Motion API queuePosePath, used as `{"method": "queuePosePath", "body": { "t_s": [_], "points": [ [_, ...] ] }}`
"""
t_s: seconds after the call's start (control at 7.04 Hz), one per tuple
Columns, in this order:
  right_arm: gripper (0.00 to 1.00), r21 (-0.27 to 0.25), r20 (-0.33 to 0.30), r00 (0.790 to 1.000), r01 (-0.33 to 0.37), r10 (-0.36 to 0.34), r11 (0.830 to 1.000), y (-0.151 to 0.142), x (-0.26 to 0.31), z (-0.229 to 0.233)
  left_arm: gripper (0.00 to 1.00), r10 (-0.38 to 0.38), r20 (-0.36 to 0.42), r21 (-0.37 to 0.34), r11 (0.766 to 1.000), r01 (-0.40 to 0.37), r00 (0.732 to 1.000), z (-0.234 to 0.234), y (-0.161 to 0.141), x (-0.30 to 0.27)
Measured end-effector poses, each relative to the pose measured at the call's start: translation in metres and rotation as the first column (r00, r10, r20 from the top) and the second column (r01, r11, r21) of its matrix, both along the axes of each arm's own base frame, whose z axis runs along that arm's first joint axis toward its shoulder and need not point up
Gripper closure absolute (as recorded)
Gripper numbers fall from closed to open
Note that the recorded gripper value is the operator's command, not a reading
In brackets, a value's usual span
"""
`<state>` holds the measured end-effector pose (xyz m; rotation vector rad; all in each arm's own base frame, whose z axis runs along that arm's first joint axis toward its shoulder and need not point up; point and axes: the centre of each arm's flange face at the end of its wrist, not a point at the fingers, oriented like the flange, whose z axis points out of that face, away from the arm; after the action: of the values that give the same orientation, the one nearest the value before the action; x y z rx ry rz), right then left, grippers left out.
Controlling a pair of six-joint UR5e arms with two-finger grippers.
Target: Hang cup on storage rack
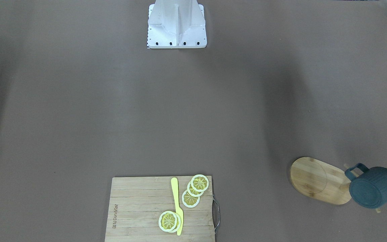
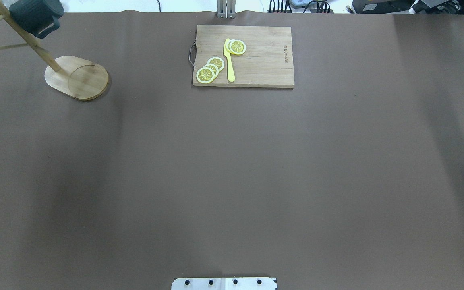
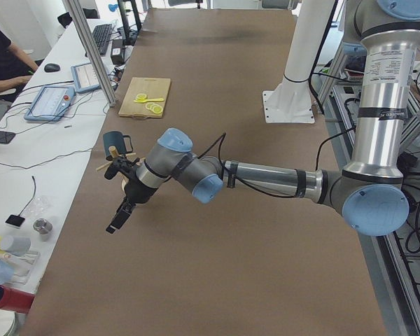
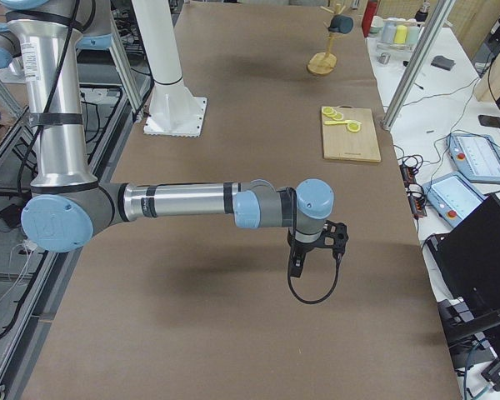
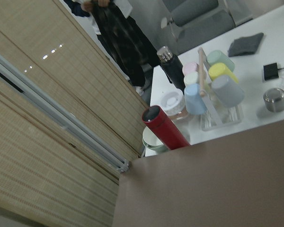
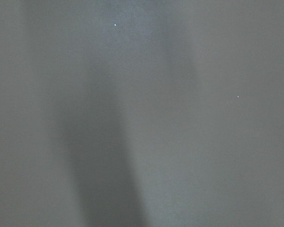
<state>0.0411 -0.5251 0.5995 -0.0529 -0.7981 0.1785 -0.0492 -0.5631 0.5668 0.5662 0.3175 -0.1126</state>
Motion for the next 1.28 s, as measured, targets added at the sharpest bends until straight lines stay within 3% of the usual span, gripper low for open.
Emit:
{"method": "queuePosePath", "body": {
  "t_s": [0.43,0.71,0.99,1.28],
  "points": [
    [0.0,-0.022,-0.001,1.0,0.001,-0.002,1.0,0.004,0.0,-0.026,0.02,0.13,-0.263,-0.204,0.961,-0.187,0.956,0.008,0.006,0.029],
    [0.0,-0.031,0.001,1.0,0.003,-0.003,1.0,0.008,0.0,-0.02,0.02,0.171,-0.392,-0.27,0.918,-0.29,0.904,0.01,0.015,0.04],
    [0.0,-0.031,0.0,1.0,0.003,-0.003,1.0,0.008,0.0,-0.018,0.02,0.228,-0.445,-0.265,0.89,-0.37,0.866,0.013,0.021,0.045],
    [0.0,-0.018,0.004,1.0,0.004,-0.004,1.0,0.006,0.0,-0.024,0.02,0.295,-0.44,-0.268,0.858,-0.438,0.848,0.028,0.031,0.029]
  ]
}}
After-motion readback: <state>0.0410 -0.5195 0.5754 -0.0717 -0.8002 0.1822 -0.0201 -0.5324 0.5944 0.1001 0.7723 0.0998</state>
